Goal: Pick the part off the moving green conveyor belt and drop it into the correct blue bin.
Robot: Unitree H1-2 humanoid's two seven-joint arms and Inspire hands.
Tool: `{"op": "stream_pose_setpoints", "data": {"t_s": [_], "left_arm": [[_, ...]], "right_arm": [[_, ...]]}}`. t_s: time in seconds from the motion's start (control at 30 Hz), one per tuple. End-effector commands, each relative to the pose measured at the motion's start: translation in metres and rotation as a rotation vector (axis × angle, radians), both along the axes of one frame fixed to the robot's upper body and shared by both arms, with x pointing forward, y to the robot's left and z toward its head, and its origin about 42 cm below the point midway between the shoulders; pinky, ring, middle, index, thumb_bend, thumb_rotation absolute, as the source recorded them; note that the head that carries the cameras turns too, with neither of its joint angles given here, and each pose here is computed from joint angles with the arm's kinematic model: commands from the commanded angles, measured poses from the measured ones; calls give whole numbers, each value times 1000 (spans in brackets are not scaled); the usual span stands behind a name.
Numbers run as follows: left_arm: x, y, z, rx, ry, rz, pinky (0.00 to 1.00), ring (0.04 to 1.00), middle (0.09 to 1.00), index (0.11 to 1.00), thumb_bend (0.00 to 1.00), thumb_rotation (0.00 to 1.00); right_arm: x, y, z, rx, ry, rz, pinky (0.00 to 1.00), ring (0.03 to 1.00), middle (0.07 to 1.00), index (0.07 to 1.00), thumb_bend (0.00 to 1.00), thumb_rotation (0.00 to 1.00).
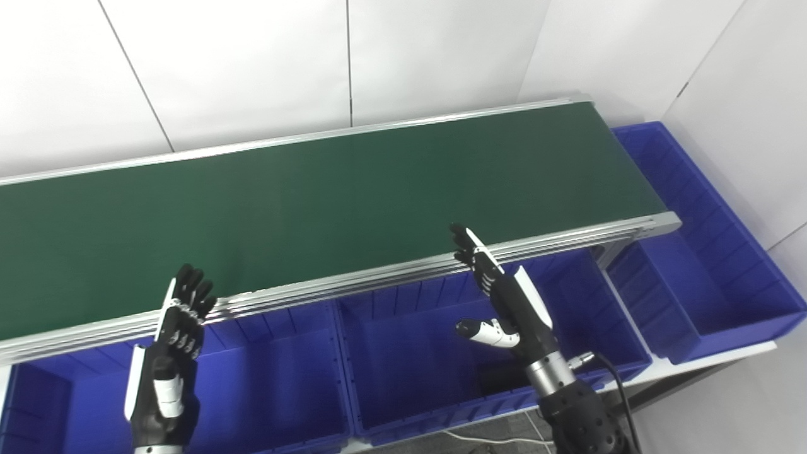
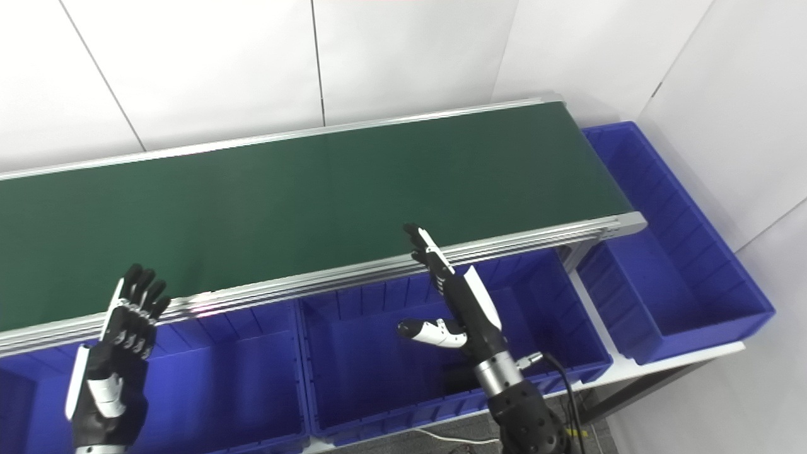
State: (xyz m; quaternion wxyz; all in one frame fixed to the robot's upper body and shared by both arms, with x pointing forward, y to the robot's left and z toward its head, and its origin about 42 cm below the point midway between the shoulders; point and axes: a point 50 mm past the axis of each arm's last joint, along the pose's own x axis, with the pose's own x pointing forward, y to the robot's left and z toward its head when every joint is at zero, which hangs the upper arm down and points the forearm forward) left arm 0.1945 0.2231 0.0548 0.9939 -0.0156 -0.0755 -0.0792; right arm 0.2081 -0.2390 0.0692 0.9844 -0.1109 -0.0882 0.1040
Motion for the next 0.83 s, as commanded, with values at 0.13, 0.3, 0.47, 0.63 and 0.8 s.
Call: {"op": "stream_pose_setpoints", "data": {"t_s": [0.13,0.3,0.47,0.63,0.8], "left_arm": [[5,-12,4,59,-48,1,845,904,915,910,740,865],[4,-21,5,88,-50,5,838,903,912,903,780,881],[1,-28,2,100,-42,11,852,909,918,909,826,892],[0,-32,-1,103,-34,15,861,911,918,907,859,895],[0,-33,-2,105,-33,16,877,917,922,909,856,895]], "right_arm": [[11,10,0,10,-55,36,999,1000,1000,993,1000,847],[17,19,-16,44,0,35,1000,1000,1000,982,1000,888],[18,27,-29,118,59,45,987,1000,1000,964,1000,873],[19,33,-35,110,76,50,977,993,978,949,1000,882],[19,35,-37,100,83,51,968,986,973,948,1000,891]]}}
